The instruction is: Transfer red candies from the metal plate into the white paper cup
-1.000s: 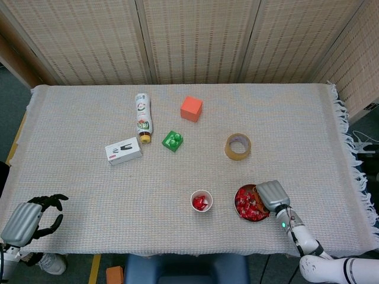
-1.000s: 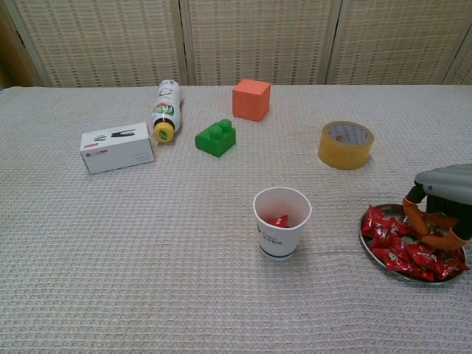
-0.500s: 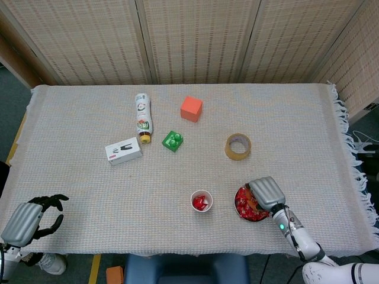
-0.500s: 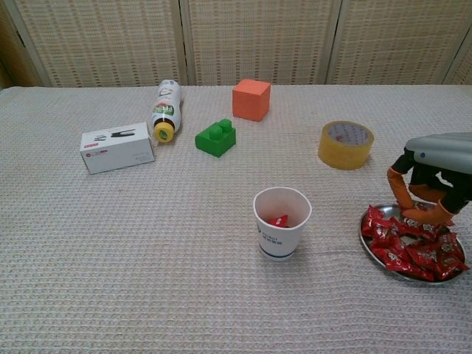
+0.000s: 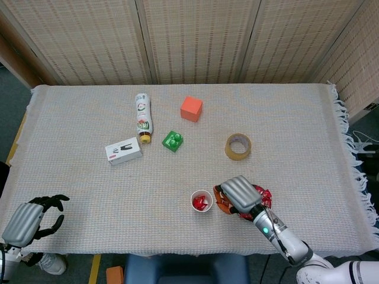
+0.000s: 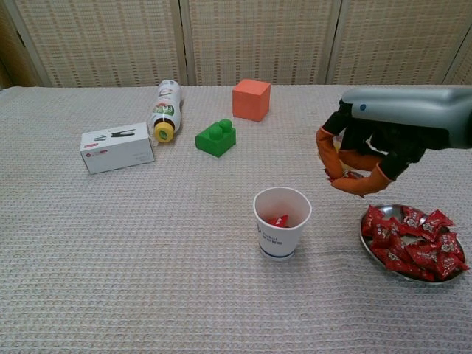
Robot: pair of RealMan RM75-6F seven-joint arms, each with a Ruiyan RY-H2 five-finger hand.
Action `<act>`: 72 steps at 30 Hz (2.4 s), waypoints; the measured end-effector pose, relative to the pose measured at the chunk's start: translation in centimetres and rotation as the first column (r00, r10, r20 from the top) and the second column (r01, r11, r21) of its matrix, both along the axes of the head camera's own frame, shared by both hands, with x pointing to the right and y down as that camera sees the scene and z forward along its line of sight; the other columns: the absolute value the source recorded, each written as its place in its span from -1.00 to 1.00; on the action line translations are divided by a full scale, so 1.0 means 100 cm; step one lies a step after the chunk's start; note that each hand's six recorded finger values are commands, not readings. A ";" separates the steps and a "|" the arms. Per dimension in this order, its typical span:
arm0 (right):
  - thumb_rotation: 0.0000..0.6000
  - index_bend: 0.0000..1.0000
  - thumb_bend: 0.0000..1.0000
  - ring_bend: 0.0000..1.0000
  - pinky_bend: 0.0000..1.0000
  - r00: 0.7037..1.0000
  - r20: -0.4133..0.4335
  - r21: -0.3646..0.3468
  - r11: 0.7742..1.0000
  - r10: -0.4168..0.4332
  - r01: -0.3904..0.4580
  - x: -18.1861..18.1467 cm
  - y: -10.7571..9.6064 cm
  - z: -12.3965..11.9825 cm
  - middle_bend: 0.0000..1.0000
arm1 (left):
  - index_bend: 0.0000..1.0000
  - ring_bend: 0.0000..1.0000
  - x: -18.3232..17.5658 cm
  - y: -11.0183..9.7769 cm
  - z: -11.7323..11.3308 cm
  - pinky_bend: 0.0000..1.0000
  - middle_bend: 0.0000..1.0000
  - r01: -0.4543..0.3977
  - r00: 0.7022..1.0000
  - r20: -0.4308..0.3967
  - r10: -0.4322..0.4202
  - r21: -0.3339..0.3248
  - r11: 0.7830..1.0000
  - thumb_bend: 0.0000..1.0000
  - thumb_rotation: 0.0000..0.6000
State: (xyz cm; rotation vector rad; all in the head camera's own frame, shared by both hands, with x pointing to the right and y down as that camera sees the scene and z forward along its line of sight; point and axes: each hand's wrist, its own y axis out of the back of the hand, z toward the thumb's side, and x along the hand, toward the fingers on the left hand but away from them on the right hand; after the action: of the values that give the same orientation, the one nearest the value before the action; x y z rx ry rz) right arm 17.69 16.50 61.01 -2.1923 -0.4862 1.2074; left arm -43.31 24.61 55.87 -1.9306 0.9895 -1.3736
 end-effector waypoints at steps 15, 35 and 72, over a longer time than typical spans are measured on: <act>1.00 0.21 -0.39 0.55 1.00 0.998 0.061 -0.051 0.998 -0.017 0.021 -0.031 -0.001 0.025 0.76 | -0.40 -0.20 -0.001 -0.001 0.000 -0.17 -0.05 0.005 1.000 -0.002 -0.005 0.000 1.000 -0.13 1.00; 1.00 -0.11 -0.60 0.55 1.00 1.000 -0.027 -0.006 1.000 -0.002 0.002 0.011 -0.003 0.021 0.76 | -0.40 -0.20 -0.002 0.000 0.000 -0.17 -0.05 0.006 1.000 -0.003 -0.006 -0.002 1.000 -0.14 1.00; 1.00 -0.06 -0.67 0.55 1.00 0.897 -0.442 -0.169 0.984 -0.021 -0.061 0.095 0.018 0.090 0.76 | -0.40 -0.20 -0.001 0.000 -0.001 -0.17 -0.05 0.004 1.000 -0.004 -0.004 0.003 1.000 -0.14 1.00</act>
State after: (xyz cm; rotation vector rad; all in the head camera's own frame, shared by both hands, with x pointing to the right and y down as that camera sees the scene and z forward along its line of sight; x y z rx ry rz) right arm 27.24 18.30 70.03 -1.9621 -0.2142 1.7609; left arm -43.42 24.57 55.77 -1.9305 0.9970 -1.3707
